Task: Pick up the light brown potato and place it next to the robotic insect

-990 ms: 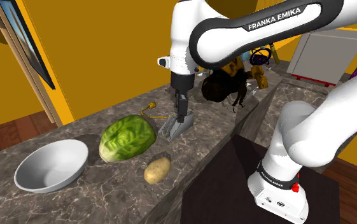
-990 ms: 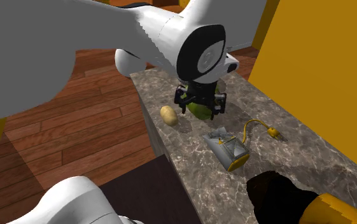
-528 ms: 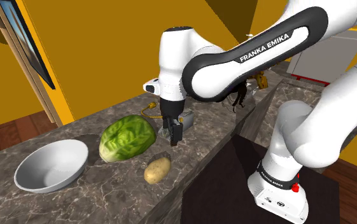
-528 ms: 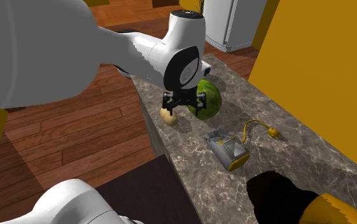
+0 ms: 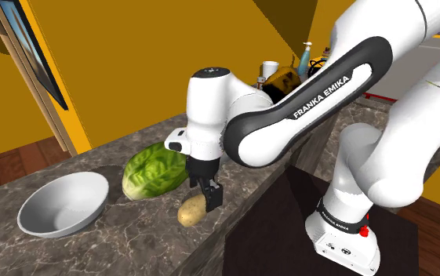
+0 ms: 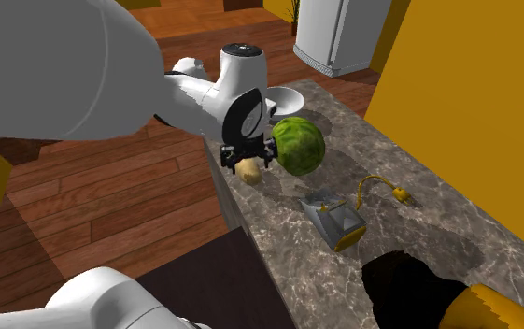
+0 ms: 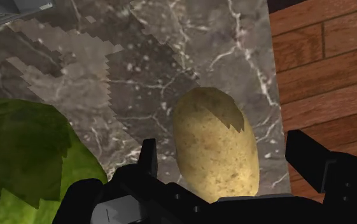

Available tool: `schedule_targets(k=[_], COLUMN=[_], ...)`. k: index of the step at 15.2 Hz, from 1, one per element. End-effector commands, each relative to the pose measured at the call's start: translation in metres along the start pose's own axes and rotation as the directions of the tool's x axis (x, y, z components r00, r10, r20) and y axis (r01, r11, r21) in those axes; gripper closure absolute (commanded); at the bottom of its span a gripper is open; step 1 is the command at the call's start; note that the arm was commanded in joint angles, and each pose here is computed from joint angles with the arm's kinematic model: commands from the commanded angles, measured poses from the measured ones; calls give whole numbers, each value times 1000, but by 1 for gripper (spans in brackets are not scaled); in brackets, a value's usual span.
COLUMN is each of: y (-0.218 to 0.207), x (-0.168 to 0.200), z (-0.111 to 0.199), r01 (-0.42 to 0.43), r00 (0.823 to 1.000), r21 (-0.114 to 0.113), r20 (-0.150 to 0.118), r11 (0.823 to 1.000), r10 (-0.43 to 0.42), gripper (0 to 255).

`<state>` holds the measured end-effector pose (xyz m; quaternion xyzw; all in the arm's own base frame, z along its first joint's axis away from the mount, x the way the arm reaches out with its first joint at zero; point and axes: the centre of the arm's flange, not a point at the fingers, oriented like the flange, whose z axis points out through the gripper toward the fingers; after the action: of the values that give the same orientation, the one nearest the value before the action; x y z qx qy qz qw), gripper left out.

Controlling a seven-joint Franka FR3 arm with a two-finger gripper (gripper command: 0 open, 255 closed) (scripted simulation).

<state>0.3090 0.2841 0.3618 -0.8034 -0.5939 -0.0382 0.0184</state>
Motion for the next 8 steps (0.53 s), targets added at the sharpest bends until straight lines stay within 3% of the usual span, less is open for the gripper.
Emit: schedule_targets(k=[1, 5, 8], y=[-1, -1, -1], x=[0, 0, 0], z=[11, 35, 35], r01=[6, 6, 6], r00=[1000, 1000, 1000], r21=[0, 0, 0], r20=[-1, -1, -1], r11=[1000, 1000, 1000], r10=[-6, -6, -6], gripper=[0, 0, 0])
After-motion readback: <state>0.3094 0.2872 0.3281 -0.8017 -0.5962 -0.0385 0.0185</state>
